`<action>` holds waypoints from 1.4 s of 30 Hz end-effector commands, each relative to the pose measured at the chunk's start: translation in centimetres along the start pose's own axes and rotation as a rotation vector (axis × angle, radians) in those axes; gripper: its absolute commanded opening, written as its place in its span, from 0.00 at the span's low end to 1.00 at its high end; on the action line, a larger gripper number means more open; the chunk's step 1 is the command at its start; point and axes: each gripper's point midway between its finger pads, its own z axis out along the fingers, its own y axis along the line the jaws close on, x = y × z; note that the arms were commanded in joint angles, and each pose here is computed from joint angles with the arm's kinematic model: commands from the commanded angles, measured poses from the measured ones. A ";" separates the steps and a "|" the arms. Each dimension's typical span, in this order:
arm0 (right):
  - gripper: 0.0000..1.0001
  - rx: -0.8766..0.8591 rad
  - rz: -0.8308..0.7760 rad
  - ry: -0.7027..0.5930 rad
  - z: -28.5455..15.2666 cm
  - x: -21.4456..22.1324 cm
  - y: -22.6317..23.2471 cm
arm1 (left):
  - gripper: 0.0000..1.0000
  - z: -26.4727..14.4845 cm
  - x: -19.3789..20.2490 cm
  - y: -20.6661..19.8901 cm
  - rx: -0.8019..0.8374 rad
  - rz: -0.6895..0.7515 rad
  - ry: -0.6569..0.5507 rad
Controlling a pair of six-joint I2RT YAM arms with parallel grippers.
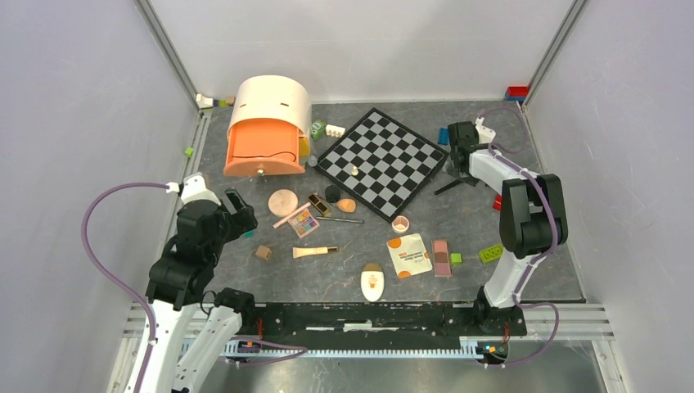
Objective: Organize the makeup
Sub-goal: Pick up the makeup brush from the center of the board.
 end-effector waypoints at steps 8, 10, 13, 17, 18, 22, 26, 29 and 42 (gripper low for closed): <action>0.59 -0.004 0.039 0.040 2.7 0.3 -0.5 | 0.91 0.1 -0.7 -0.5 0.021 -0.017 -0.033; 0.59 -0.026 0.037 0.066 3.2 1.0 -0.3 | 0.91 0.1 -0.7 -0.4 0.019 -0.017 -0.033; 0.55 -0.052 0.035 0.102 3.8 1.9 0.0 | 0.91 0.1 -0.7 -0.5 0.019 -0.016 -0.030; 0.28 -0.098 0.015 0.124 4.0 2.7 0.3 | 0.91 0.0 -0.7 -0.5 0.023 -0.018 -0.034; 0.16 -0.106 0.013 0.128 3.9 2.8 0.3 | 0.91 0.0 -0.8 -0.4 0.022 -0.017 -0.036; 0.00 -0.118 0.021 0.090 2.8 2.1 -0.1 | 0.91 -0.4 -1.2 -0.6 0.040 -0.005 -0.054; 0.00 -0.142 0.029 -0.009 -0.1 -0.1 -1.0 | 0.91 -1.2 -1.7 -2.1 0.123 0.030 -0.047; 0.00 -0.236 0.034 -0.101 -3.5 -1.8 -1.0 | 0.91 -2.2 -2.6 -3.5 0.191 0.043 -0.035; 0.00 -1.397 -0.325 -0.438 -32.9 4.3 11.7 | 0.86 -5.2 -4.4 -14.5 0.691 -0.133 0.136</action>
